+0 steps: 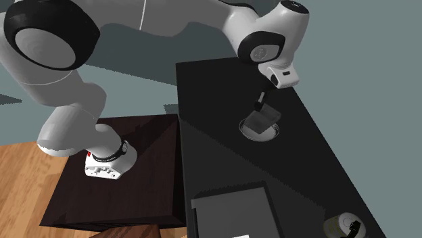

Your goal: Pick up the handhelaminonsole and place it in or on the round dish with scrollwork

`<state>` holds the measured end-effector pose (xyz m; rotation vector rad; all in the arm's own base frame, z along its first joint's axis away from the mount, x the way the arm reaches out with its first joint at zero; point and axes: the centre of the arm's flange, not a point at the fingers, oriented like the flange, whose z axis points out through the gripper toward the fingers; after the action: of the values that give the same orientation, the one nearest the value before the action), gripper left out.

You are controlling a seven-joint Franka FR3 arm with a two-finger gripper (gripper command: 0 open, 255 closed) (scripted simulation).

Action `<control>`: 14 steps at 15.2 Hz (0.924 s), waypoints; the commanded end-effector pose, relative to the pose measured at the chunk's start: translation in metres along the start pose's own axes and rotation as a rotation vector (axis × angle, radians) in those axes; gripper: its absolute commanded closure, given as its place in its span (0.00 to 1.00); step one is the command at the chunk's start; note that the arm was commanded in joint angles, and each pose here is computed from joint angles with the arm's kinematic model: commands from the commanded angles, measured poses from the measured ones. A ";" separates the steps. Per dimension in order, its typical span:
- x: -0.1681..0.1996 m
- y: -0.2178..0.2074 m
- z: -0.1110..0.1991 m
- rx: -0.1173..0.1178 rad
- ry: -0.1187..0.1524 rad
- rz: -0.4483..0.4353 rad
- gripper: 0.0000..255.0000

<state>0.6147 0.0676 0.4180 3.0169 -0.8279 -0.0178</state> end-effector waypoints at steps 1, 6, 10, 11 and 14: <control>0.000 0.000 0.002 0.001 0.001 0.000 1.00; 0.000 0.000 0.002 0.001 0.001 0.000 1.00; 0.000 0.000 0.002 0.001 0.001 0.000 0.00; 0.000 0.000 0.002 0.001 0.001 0.000 0.00; 0.000 0.000 -0.025 0.001 0.001 0.000 0.00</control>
<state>0.6152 0.0685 0.4331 3.0174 -0.8285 -0.0147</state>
